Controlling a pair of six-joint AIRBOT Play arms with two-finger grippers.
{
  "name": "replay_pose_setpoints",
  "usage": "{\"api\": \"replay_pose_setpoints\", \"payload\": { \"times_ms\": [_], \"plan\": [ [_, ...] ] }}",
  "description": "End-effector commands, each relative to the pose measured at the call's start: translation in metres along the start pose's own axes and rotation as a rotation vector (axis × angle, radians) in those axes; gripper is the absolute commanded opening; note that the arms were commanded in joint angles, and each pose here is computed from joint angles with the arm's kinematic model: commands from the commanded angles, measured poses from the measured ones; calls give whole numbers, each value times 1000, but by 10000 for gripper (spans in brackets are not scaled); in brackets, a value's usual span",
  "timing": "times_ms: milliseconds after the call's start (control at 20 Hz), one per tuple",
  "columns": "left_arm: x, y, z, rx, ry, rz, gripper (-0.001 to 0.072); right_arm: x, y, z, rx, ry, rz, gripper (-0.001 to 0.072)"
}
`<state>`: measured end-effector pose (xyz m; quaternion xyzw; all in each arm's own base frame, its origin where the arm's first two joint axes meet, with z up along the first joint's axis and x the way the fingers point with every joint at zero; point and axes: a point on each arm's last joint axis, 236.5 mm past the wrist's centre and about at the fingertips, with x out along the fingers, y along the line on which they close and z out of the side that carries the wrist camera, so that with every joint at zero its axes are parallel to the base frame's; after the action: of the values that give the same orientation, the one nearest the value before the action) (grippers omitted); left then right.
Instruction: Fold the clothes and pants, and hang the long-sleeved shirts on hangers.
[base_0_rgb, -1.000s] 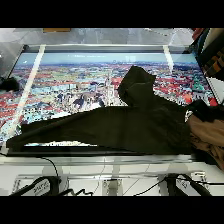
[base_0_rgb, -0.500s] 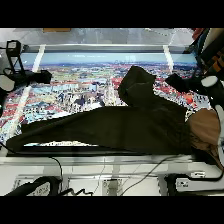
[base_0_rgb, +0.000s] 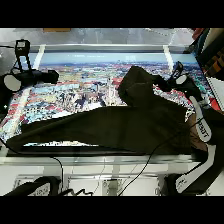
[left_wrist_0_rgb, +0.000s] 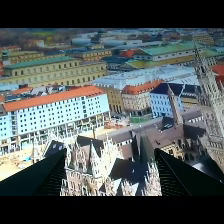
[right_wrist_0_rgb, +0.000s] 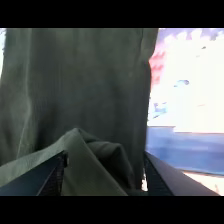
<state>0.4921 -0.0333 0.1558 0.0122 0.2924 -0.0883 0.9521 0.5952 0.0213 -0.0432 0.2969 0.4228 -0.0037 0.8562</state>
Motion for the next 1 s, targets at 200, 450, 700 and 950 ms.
{"api": "replay_pose_setpoints", "payload": {
  "times_ms": [200,450,700,950],
  "plan": [
    [0,-1,1,2,-1,-2,595,32,2,-12,128,-8,0,508],
    [0,-1,1,2,-1,-2,595,29,63,-20,-107,12,75,508],
    [0,-1,1,1,-1,-2,596,29,89,-59,-193,127,85,403],
    [0,-6,-6,-10,27,-21,596,6,81,-87,-253,285,66,22]
  ]
}}
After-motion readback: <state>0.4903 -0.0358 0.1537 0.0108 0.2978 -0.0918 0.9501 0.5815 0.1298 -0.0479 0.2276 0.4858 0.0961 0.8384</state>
